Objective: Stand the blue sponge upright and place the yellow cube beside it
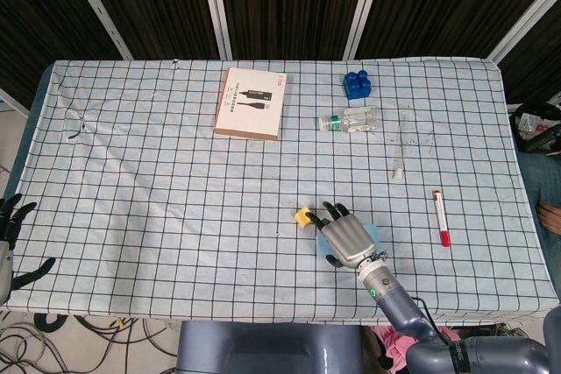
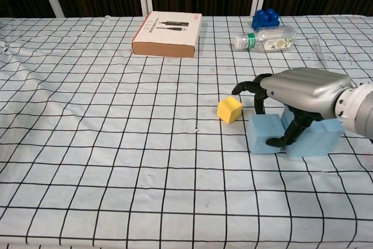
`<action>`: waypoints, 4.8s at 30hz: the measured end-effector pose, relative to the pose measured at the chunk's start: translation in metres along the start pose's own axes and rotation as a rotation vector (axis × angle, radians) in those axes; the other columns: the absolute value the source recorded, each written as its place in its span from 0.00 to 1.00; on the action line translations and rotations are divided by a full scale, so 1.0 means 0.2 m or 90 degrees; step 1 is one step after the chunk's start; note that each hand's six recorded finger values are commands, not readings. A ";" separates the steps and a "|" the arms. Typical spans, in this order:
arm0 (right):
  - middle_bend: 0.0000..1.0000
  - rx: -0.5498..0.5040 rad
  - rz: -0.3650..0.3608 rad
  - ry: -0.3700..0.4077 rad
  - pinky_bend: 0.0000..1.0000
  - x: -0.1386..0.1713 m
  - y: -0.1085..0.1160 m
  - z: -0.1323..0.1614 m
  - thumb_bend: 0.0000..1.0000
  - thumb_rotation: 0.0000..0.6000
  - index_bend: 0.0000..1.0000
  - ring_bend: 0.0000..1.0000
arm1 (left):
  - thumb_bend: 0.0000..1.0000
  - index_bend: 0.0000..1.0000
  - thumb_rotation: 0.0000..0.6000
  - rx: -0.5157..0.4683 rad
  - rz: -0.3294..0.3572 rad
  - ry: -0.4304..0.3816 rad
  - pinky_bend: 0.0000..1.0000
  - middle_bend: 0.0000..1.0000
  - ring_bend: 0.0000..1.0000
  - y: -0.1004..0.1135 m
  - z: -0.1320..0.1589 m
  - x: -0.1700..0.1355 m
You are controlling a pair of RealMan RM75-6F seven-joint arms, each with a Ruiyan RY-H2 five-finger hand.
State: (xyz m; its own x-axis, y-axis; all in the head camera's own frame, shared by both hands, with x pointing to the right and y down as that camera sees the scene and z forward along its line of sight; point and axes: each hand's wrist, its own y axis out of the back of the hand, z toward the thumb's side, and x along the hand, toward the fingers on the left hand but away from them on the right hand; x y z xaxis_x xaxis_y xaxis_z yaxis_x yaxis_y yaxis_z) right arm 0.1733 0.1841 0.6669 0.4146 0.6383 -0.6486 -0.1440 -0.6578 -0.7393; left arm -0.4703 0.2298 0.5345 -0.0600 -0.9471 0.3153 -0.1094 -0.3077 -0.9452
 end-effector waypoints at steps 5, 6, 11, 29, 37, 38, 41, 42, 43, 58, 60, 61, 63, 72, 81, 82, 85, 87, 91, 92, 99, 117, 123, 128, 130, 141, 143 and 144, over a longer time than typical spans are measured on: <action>0.41 0.001 -0.003 -0.003 0.12 0.01 0.00 -0.01 0.30 1.00 0.12 0.05 | 0.11 0.16 1.00 0.000 0.001 0.000 0.00 0.06 0.00 0.00 0.00 0.00; 0.41 0.001 -0.003 -0.004 0.12 0.01 0.00 -0.02 0.30 1.00 0.12 0.05 | 0.11 0.16 1.00 0.000 0.001 0.000 0.00 0.06 0.00 0.00 0.00 0.00; 0.41 0.002 -0.002 -0.008 0.12 0.02 -0.01 -0.03 0.30 1.00 0.12 0.05 | 0.11 0.16 1.00 0.002 0.000 0.000 0.00 0.06 0.00 0.00 0.00 0.00; 0.40 0.002 -0.004 -0.012 0.12 0.03 -0.01 -0.06 0.30 1.00 0.12 0.05 | 0.11 0.16 1.00 0.003 0.002 0.000 0.00 0.06 0.00 0.00 0.00 0.00; 0.38 0.005 0.002 -0.011 0.12 0.03 -0.02 -0.06 0.30 1.00 0.12 0.04 | 0.11 0.16 1.00 0.004 0.002 0.000 0.00 0.06 0.00 0.00 0.00 0.00; 0.38 0.006 0.003 -0.011 0.12 0.03 -0.02 -0.06 0.30 1.00 0.12 0.04 | 0.11 0.16 1.00 0.004 0.002 0.000 0.00 0.06 0.00 0.00 0.00 0.00; 0.38 0.006 0.003 -0.012 0.12 0.03 -0.02 -0.06 0.30 1.00 0.12 0.04 | 0.11 0.16 1.00 0.004 0.002 0.001 0.00 0.06 0.00 0.00 0.00 0.00; 0.38 0.006 0.003 -0.012 0.12 0.03 -0.02 -0.06 0.30 1.00 0.12 0.04 | 0.11 0.16 1.00 0.004 0.002 0.001 0.00 0.06 0.00 0.00 0.00 0.00; 0.38 0.006 0.003 -0.012 0.12 0.03 -0.02 -0.06 0.30 1.00 0.12 0.04 | 0.11 0.16 1.00 0.005 0.001 0.001 0.00 0.06 0.00 0.00 0.00 0.00; 0.35 0.009 0.013 -0.015 0.12 0.04 -0.04 -0.07 0.30 1.00 0.12 0.03 | 0.11 0.16 1.00 0.005 0.000 0.001 0.00 0.06 0.00 -0.01 0.00 0.00; 0.35 0.009 0.014 -0.016 0.12 0.04 -0.04 -0.07 0.30 1.00 0.12 0.02 | 0.11 0.16 1.00 0.005 0.000 0.001 0.00 0.06 0.00 -0.01 0.00 0.00; 0.34 0.010 0.015 -0.016 0.12 0.04 -0.04 -0.07 0.30 1.00 0.12 0.02 | 0.11 0.16 1.00 0.005 0.000 0.002 0.00 0.06 0.00 -0.01 0.00 0.00; 0.33 0.010 0.016 -0.016 0.12 0.04 -0.04 -0.07 0.30 1.00 0.12 0.02 | 0.11 0.16 1.00 0.005 0.001 0.002 0.00 0.06 0.00 -0.01 0.00 0.00; 0.30 0.015 0.022 -0.015 0.12 0.06 -0.04 -0.06 0.30 1.00 0.12 0.01 | 0.11 0.16 1.00 0.005 -0.001 0.001 0.00 0.06 0.00 -0.01 0.00 0.00; 0.28 0.020 0.021 -0.013 0.12 0.07 -0.03 -0.06 0.30 1.00 0.11 0.00 | 0.11 0.16 1.00 0.006 -0.001 0.000 0.00 0.06 0.00 -0.01 0.00 0.00; 0.28 0.019 0.019 -0.012 0.12 0.07 -0.03 -0.06 0.30 1.00 0.11 0.00 | 0.11 0.16 1.00 0.006 -0.001 0.000 0.00 0.06 0.00 -0.01 0.00 0.00; 0.28 0.018 0.017 -0.010 0.12 0.07 -0.02 -0.05 0.30 1.00 0.11 0.00 | 0.11 0.16 1.00 0.005 0.000 0.000 0.00 0.06 0.00 -0.01 0.00 0.00; 0.27 0.018 0.017 -0.008 0.12 0.08 -0.02 -0.04 0.30 1.00 0.10 0.00 | 0.11 0.16 1.00 0.004 0.001 0.000 0.00 0.06 0.00 -0.01 0.00 0.00; 0.27 0.015 0.013 -0.005 0.12 0.09 0.00 -0.02 0.30 1.00 0.09 0.00 | 0.11 0.16 1.00 0.002 0.003 0.001 0.00 0.06 0.00 0.00 0.00 0.00; 0.27 0.013 0.011 -0.004 0.12 0.09 0.01 -0.02 0.30 1.00 0.08 0.00 | 0.11 0.16 1.00 0.002 0.003 0.001 0.00 0.06 0.00 0.00 0.00 0.00; 0.26 -0.024 -0.015 -0.002 0.12 0.12 0.13 0.04 0.25 1.00 0.05 0.00 | 0.11 0.16 1.00 -0.003 0.005 0.000 0.00 0.06 0.00 0.01 0.00 -0.01; 0.25 -0.169 0.042 -0.147 0.12 -0.19 0.37 0.17 0.16 1.00 0.03 0.00 | 0.11 0.16 1.00 -0.016 -0.001 -0.005 0.00 0.06 0.00 0.01 -0.01 -0.01; 0.26 -0.179 0.055 -0.211 0.12 -0.30 0.34 0.19 0.15 1.00 0.03 0.00 | 0.11 0.16 1.00 -0.017 -0.010 -0.008 0.00 0.06 0.00 0.00 0.00 -0.01; 0.27 -0.177 0.055 -0.250 0.12 -0.36 0.30 0.22 0.15 1.00 0.03 0.00 | 0.11 0.16 1.00 -0.018 -0.009 -0.007 0.00 0.06 0.00 0.00 0.00 0.00; 0.27 -0.166 0.057 -0.262 0.12 -0.37 0.28 0.23 0.15 1.00 0.03 0.00 | 0.11 0.16 1.00 -0.018 -0.009 -0.007 0.00 0.06 0.00 0.00 -0.01 0.00; 0.29 -0.152 0.068 -0.283 0.12 -0.38 0.21 0.25 0.15 1.00 0.03 0.00 | 0.11 0.16 1.00 -0.014 -0.010 -0.007 0.00 0.06 0.00 0.00 0.00 0.00; 0.30 -0.150 0.066 -0.292 0.12 -0.39 0.20 0.25 0.15 1.00 0.03 0.00 | 0.11 0.16 1.00 -0.014 -0.007 -0.005 0.00 0.06 0.00 0.00 -0.01 -0.01; 0.31 -0.150 0.065 -0.297 0.12 -0.39 0.19 0.25 0.15 1.00 0.03 0.00 | 0.11 0.16 1.00 -0.014 -0.006 -0.005 0.00 0.06 0.00 0.01 -0.01 -0.01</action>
State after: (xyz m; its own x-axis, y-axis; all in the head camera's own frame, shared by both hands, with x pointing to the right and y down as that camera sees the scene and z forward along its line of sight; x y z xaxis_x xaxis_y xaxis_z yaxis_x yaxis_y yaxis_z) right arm 0.0903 0.1286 0.6810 -0.0419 0.6413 -0.7662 0.0652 -0.7635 -0.6426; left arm -0.4717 0.2306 0.5331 -0.0519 -0.9450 0.3229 -0.1312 -0.3141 -0.9403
